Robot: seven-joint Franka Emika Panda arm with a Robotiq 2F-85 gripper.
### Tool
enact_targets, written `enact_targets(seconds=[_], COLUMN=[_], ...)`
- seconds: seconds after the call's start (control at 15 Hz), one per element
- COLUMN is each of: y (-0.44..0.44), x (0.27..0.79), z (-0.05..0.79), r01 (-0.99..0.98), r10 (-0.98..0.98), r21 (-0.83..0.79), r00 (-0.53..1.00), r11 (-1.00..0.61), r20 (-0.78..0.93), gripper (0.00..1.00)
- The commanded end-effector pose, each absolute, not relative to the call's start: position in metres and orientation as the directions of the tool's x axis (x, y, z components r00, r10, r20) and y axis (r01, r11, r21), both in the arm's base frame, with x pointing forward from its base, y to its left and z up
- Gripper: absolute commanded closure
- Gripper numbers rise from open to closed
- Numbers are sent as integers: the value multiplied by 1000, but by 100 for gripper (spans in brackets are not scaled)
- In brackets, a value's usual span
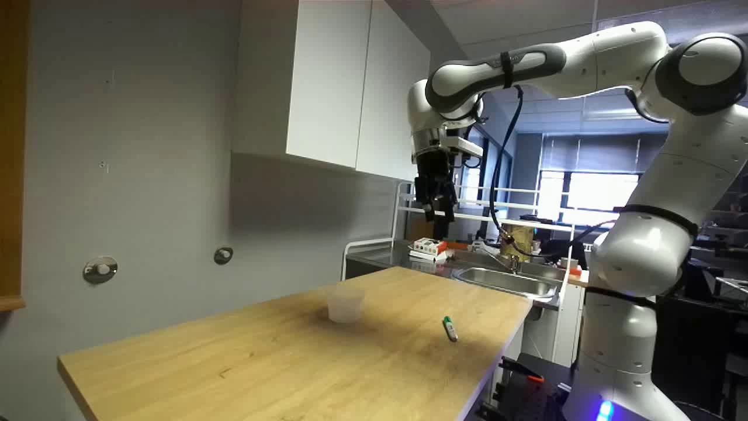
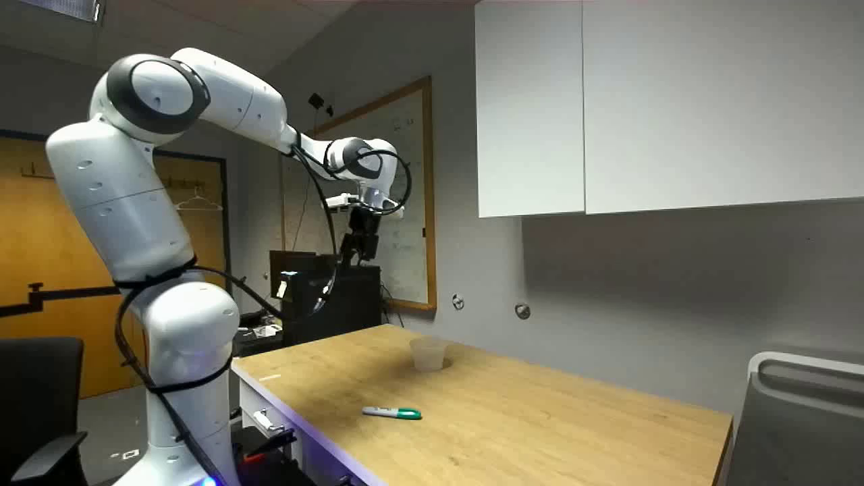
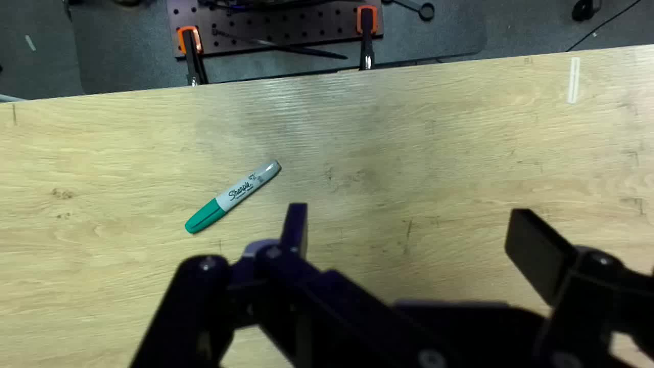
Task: Pick the pen on the table and put it in the bowl
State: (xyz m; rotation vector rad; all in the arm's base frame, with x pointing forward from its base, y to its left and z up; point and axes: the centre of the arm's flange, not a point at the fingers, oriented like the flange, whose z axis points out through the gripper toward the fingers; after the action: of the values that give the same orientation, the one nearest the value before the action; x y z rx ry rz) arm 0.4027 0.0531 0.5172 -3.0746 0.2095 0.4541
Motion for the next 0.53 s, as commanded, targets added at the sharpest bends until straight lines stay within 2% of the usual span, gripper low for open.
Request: enact_targets(seconds=[0.0, 0.47], y=[53, 53], x=[403, 403], z=[518, 519], r01=[-137, -137], r10=[-129, -129], r21=[-7, -8], r00=[949, 950], r11=[-991, -991], r20=[-287, -284], gripper=[0, 0])
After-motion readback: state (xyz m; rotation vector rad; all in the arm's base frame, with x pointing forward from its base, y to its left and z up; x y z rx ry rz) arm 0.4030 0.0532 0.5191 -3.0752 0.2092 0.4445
